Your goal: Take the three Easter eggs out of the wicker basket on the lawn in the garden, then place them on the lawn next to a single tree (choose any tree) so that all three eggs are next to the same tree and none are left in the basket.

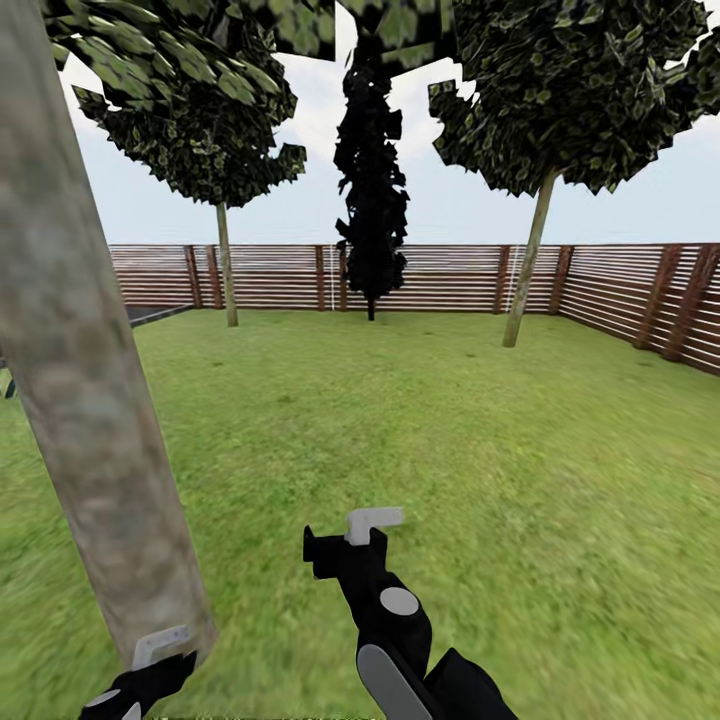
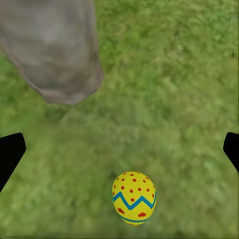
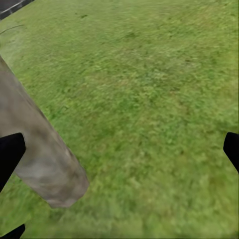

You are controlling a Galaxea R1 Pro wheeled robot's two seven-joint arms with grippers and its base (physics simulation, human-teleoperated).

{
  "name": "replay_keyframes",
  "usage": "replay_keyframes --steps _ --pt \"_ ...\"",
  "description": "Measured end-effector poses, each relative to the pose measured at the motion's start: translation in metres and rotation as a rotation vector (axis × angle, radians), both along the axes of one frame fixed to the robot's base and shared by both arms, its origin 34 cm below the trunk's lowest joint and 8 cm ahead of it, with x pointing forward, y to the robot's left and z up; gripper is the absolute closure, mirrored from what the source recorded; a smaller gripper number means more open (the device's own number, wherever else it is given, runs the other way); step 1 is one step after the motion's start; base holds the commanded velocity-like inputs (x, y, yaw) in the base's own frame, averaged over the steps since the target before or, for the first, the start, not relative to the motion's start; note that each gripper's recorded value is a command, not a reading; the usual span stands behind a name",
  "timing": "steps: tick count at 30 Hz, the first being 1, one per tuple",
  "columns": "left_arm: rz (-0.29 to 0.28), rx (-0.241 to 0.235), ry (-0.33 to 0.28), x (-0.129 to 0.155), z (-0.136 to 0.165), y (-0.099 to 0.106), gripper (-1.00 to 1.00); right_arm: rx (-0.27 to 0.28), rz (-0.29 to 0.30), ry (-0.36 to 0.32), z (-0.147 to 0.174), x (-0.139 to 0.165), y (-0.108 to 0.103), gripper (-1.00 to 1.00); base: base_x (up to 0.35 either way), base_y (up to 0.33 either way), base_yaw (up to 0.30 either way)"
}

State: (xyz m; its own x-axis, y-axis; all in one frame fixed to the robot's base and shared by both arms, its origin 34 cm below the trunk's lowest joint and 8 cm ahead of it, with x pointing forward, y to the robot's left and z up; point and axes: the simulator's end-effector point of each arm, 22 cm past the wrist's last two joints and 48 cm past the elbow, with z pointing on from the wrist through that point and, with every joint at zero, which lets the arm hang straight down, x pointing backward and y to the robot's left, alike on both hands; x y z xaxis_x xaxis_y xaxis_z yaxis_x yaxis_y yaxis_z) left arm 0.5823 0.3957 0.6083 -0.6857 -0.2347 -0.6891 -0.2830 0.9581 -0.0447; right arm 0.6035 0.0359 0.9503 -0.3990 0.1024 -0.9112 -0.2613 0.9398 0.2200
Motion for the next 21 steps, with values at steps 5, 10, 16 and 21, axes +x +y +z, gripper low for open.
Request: replay_keyframes --steps 5,10,16,21 --pt "0.000 0.000 0.006 -0.001 -0.003 0.000 -1.00 0.000 0.000 0.007 -0.003 0.001 0.000 -1.00 0.000 0.000 0.148" --pt "0.000 0.000 0.011 -0.002 -0.005 0.000 -1.00 0.000 0.000 0.014 -0.006 0.002 0.000 -1.00 -0.015 0.000 0.148" --pt "-0.001 0.001 0.020 -0.004 -0.009 0.000 -1.00 0.000 0.000 0.023 -0.010 0.003 0.000 -1.00 -0.212 0.000 0.148" --pt "-0.002 0.001 0.027 -0.006 -0.012 0.000 -1.00 0.000 0.000 0.029 -0.014 0.004 0.000 -1.00 -0.319 0.000 0.148"
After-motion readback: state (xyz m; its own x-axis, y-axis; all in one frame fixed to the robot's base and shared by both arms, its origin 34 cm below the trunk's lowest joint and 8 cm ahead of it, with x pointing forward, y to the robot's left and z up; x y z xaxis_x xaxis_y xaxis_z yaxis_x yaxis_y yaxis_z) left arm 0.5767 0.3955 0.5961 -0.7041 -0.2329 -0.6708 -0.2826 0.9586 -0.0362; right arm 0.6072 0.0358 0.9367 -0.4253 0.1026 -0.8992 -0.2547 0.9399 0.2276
